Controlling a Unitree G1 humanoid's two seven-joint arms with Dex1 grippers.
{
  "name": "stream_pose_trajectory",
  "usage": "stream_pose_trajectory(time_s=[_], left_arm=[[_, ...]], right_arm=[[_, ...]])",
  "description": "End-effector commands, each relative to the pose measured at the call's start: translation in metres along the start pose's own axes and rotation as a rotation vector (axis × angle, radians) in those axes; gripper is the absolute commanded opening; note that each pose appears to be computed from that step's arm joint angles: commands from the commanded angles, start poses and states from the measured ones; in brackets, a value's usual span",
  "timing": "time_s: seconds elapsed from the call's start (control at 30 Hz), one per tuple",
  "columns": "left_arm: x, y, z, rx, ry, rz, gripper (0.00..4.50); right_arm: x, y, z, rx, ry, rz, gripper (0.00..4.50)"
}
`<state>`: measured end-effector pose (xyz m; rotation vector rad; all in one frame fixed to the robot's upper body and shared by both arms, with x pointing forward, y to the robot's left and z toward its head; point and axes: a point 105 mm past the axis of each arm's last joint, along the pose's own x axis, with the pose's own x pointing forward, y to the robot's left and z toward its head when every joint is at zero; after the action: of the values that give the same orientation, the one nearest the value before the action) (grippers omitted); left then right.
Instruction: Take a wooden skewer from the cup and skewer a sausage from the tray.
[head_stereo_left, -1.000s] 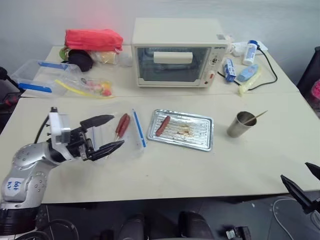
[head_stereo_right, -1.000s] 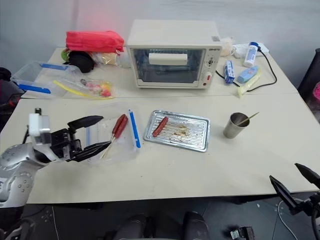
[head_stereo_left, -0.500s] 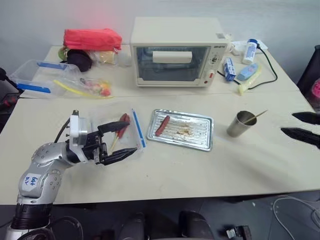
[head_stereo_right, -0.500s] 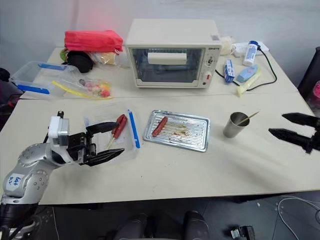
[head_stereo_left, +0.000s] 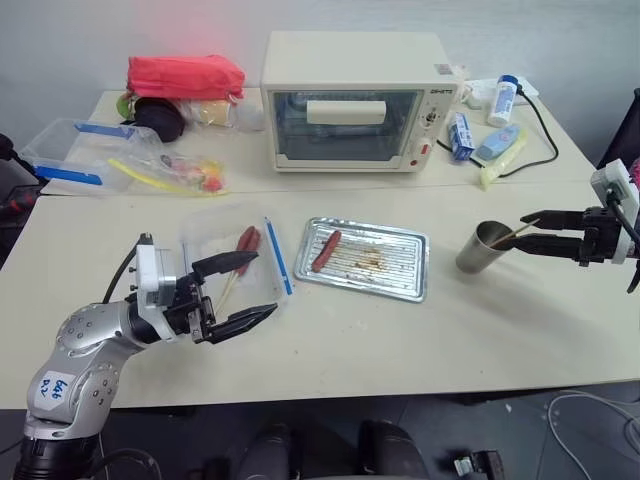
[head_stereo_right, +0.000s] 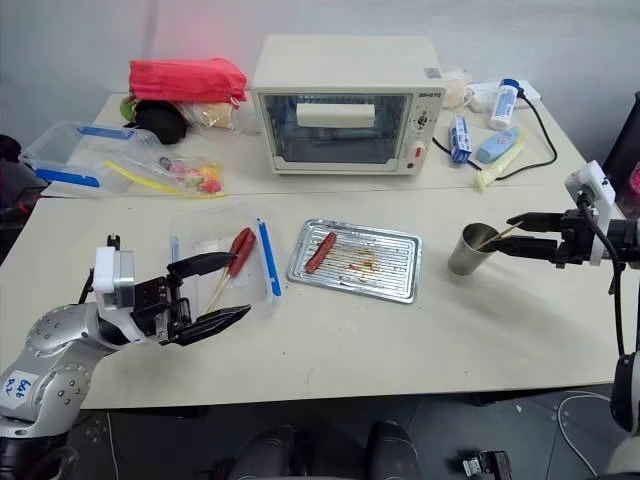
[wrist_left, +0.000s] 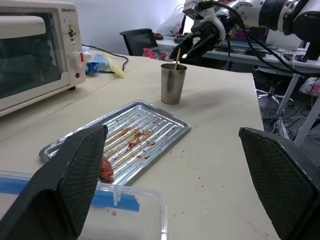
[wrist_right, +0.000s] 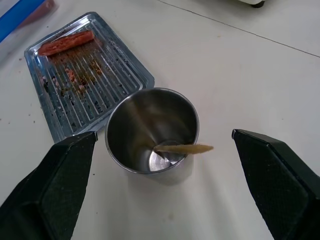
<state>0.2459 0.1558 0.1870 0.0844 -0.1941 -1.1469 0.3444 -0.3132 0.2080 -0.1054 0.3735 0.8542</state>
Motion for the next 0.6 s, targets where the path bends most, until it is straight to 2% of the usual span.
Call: stream_pose_trajectory(time_s=[0.03, 0.4, 0.6], left_arm=[[0.002, -0.004, 0.011, 0.04, -0.027, -0.002, 4.5], [0.004, 0.001, 0.012, 0.056, -0.034, 0.009, 4.5], [0.006, 0.005, 0.011, 0.063, -0.041, 0.01, 4.5]], right_arm=[[0.0, 0.001, 0.009, -0.006, -0.026, 0.019, 3.87], [0.0, 0.001, 0.013, -0.026, -0.038, 0.028, 0.17], [-0.008, 0.005, 0.033, -0.078, -0.062, 0.046, 0.08]])
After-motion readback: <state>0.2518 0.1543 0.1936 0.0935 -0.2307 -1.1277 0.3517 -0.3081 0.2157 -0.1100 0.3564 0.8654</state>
